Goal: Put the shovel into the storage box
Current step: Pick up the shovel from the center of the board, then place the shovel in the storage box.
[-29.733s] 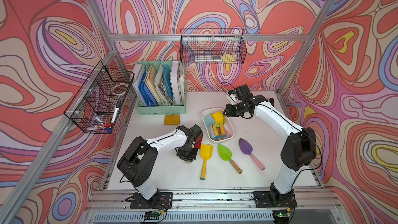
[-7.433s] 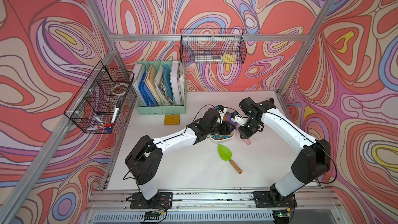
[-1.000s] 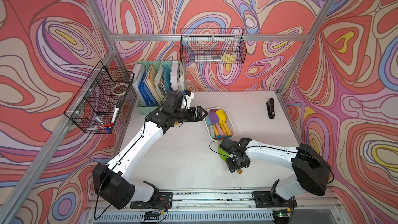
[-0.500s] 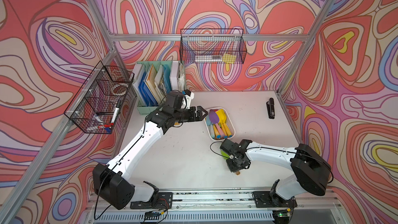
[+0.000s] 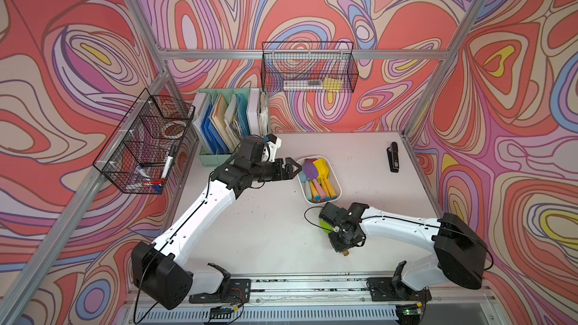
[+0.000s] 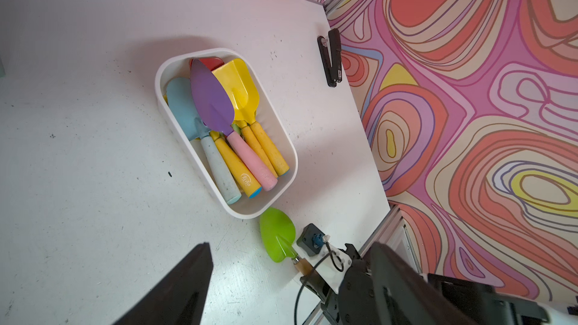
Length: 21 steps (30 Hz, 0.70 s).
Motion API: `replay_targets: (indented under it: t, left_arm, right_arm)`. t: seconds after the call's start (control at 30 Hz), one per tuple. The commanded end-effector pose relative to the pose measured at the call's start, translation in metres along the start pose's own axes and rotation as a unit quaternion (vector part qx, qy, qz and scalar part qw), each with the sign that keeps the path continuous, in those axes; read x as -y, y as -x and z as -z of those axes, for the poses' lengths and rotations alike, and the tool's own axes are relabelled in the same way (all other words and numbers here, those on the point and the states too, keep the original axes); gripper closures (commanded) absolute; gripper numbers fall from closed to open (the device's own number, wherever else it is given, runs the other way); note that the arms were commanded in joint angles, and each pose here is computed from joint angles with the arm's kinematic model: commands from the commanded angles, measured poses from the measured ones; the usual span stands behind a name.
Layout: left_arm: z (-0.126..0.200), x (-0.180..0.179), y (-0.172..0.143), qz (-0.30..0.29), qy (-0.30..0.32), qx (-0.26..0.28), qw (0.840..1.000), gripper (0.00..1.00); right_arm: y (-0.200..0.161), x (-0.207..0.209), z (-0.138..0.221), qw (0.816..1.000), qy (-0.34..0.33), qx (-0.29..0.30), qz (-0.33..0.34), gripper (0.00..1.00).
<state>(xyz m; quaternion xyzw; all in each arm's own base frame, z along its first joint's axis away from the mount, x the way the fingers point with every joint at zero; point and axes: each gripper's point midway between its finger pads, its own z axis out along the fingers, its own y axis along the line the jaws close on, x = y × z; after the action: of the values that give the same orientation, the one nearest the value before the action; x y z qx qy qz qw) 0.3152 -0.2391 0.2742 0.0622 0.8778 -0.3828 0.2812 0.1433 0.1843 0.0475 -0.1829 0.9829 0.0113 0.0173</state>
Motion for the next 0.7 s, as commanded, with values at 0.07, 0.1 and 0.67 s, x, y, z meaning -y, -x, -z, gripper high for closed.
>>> replay_targets:
  t: [0.07, 0.1, 0.67]
  left_arm:
    - [-0.009, 0.005, -0.009, 0.002, -0.016, -0.012, 1.0, 0.15]
    - [-0.011, 0.006, -0.011, 0.001, -0.016, -0.015, 1.0, 0.15]
    - [-0.062, 0.012, -0.024, 0.003, -0.054, -0.049, 0.997, 0.28]
  right_arm:
    - [-0.006, 0.012, 0.039, 0.999, -0.009, 0.03, -0.044, 1.0]
    - [-0.008, 0.013, 0.044, 0.998, -0.009, 0.034, -0.048, 1.0]
    - [0.073, -0.021, 0.143, 0.983, 0.042, 0.179, 0.021, 1.0]
